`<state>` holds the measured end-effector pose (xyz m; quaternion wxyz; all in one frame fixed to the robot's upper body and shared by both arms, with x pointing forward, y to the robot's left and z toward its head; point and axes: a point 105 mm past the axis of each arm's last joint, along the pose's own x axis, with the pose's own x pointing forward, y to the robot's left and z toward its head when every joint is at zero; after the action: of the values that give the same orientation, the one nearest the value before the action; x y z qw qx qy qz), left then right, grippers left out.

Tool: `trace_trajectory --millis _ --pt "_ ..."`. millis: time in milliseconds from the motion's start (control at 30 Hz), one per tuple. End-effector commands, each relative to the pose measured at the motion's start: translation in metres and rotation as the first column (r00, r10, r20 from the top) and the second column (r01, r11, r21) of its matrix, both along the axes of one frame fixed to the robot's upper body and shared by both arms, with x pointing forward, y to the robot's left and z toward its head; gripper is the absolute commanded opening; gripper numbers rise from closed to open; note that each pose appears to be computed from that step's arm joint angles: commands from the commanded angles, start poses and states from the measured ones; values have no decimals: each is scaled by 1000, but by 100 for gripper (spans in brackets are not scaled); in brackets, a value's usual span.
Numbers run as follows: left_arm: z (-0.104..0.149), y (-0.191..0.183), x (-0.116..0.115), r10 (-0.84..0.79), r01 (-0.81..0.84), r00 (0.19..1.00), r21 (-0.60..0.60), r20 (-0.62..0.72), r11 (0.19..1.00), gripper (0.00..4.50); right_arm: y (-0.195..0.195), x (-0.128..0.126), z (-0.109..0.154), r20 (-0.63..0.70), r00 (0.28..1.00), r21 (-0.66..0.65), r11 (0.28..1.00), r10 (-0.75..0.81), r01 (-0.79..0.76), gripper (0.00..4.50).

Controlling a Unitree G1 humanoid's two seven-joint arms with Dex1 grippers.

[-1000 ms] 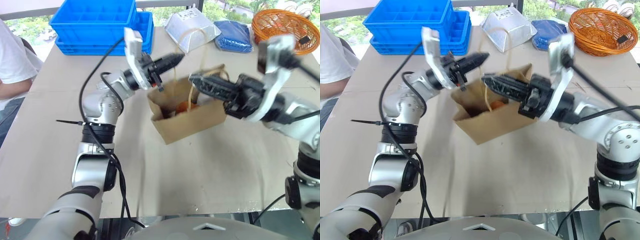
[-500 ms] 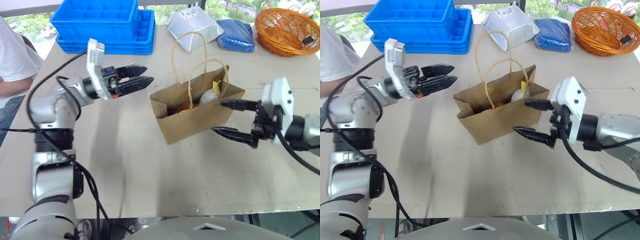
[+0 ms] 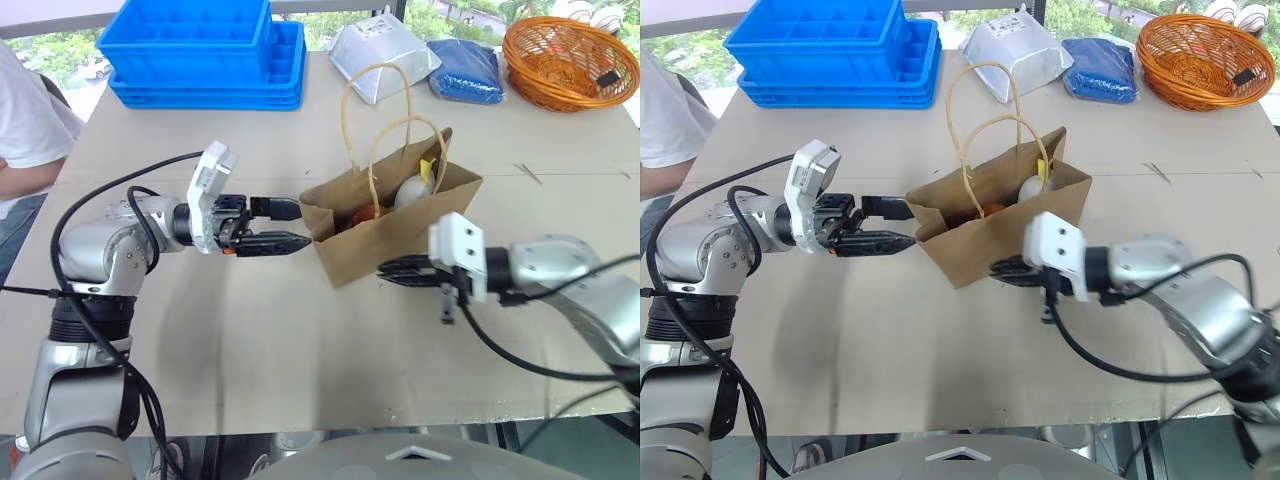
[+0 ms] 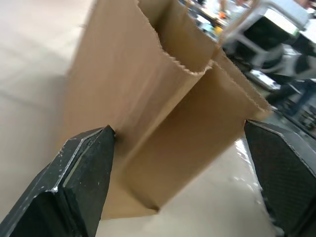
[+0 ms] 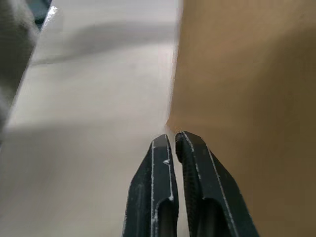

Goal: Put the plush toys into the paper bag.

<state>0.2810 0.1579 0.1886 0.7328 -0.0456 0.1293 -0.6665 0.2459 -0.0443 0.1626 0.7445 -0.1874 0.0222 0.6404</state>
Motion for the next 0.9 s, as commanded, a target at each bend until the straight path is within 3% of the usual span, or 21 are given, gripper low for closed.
trace_trajectory --millis 33,233,467,733,900 --pt "7 0 -9 -70 68 996 45 57 997 450 9 16 5 72 997 22 1000 -16 15 1" --pt "-5 1 -15 -97 85 990 123 101 989 450 24 32 17 97 993 106 993 -71 60 1" --pt "-9 -20 11 77 -95 972 74 223 993 450 31 29 16 85 995 115 993 -49 39 1" --pt "-8 -46 24 261 -267 920 -21 292 963 450 26 32 9 73 995 100 993 -65 57 1" --pt "-7 -40 26 319 -329 889 -27 328 944 450 23 37 2 68 995 91 993 -79 73 1"
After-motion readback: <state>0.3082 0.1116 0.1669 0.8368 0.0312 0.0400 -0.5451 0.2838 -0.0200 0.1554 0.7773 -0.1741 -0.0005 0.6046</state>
